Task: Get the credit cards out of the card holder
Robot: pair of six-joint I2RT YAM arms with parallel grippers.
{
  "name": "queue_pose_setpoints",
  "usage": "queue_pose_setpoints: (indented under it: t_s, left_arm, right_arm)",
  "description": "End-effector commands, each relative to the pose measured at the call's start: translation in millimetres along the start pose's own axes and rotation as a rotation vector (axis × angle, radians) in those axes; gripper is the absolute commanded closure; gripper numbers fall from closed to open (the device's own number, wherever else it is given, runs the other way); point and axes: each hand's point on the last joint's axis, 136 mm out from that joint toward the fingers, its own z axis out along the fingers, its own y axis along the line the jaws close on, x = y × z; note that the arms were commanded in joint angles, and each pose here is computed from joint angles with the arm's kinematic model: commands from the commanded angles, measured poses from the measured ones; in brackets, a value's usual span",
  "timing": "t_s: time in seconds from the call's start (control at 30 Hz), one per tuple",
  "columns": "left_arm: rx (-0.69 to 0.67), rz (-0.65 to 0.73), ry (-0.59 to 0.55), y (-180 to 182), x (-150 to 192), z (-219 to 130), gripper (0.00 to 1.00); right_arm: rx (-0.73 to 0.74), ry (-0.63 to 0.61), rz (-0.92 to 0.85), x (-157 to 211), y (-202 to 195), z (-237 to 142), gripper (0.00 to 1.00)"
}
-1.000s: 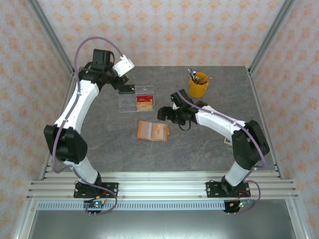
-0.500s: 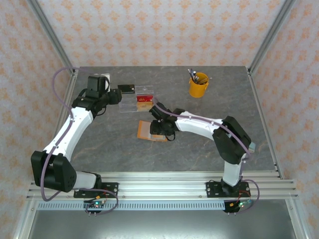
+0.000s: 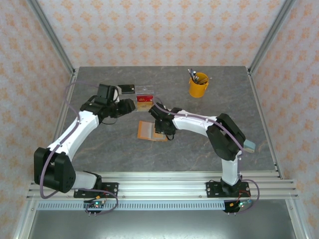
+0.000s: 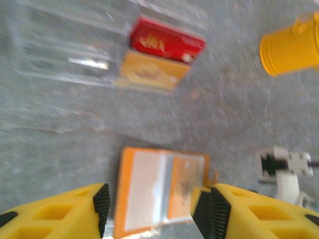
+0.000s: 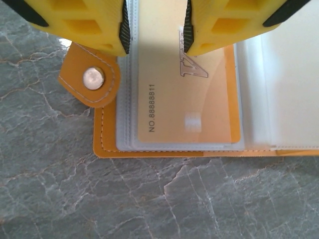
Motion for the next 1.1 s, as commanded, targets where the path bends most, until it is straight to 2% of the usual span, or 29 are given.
queue_pose_setpoints:
  t_s: [0.0,0.2,0.37,0.7,1.07]
  left_arm:
    - [0.023,-0.031,0.122,-14,30,13,0.51]
    - [0.053,-0.068,0.214,-27,66,45,0.69]
    - [0.059,-0.106,0.268,-27,84,68,0.78]
    - [0.032,-0.125,0.350,-20,99,109,0.81]
    - [0.008,-0.113,0.362,-11,101,137,0.80]
  right_arm:
    - [0.040,0.001,0.011,-3,-5,6,0.66]
    - [0.031,0.028,0.008,-1,-5,13,0.70]
    - [0.006,0.057,0.015,3,-6,18,0.71]
    - [-0.026,0.088,0.038,6,-12,24,0.73]
    - [-0.036,0.104,0.039,8,-14,25,0.75]
